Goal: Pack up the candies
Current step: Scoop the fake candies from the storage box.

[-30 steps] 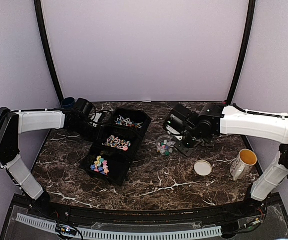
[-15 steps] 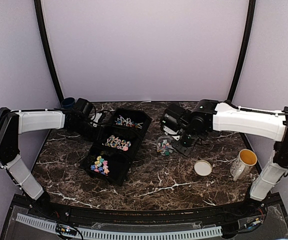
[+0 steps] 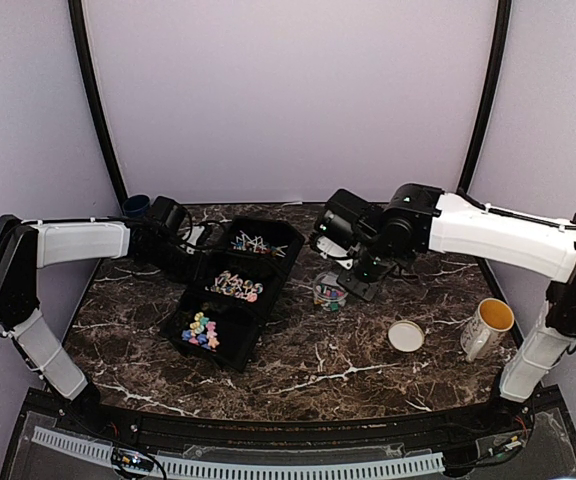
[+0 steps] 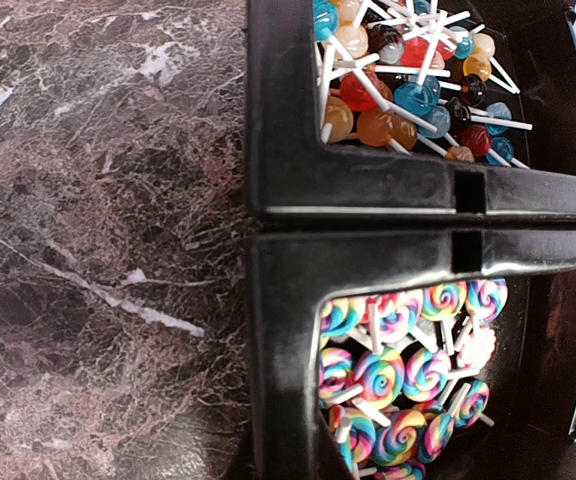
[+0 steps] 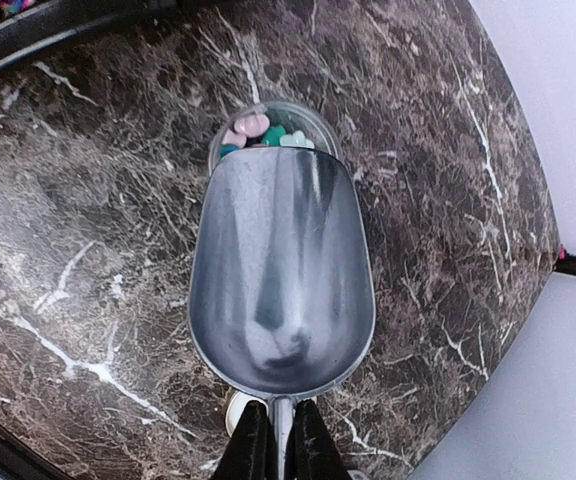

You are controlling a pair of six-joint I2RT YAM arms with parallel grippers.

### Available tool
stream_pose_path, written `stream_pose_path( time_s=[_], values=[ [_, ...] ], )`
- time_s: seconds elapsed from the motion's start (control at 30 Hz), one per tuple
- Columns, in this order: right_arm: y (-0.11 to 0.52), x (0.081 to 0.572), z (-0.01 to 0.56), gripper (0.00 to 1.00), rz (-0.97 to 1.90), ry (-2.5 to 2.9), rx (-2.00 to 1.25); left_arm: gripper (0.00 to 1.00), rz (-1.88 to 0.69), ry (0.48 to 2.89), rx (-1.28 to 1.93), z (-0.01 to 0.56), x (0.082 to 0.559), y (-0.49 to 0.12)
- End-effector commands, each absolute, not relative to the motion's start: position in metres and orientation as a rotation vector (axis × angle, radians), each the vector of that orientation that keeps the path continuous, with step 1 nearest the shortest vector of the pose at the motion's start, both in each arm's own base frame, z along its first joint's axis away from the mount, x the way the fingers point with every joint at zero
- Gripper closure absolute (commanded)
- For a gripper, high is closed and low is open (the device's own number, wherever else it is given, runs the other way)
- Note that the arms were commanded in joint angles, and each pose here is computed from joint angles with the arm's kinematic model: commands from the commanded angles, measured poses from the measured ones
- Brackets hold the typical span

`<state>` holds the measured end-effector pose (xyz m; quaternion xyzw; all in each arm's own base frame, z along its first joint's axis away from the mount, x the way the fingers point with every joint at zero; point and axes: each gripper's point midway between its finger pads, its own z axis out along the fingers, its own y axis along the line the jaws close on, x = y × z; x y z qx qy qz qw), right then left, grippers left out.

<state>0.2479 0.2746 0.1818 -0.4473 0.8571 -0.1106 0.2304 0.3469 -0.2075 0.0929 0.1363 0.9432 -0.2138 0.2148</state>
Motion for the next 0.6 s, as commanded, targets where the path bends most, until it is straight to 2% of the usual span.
stream_pose_path(
  time_s=[0.0, 0.4, 0.57],
  values=[
    [0.300, 0.248, 0.226, 1.00, -0.211, 2.203, -1.256, 1.00, -0.767, 2.409, 0.432, 0.159, 0.362, -0.236],
    [0.355, 0.220, 0.246, 1.00, -0.029, 2.057, -1.470, 1.00, -0.701, 2.456, 0.485, 0.148, 0.358, -0.239],
    [0.377, 0.216, 0.232, 1.00, -0.019, 2.053, -1.567, 1.00, -0.674, 2.469, 0.504, 0.144, 0.356, -0.241]
  ],
)
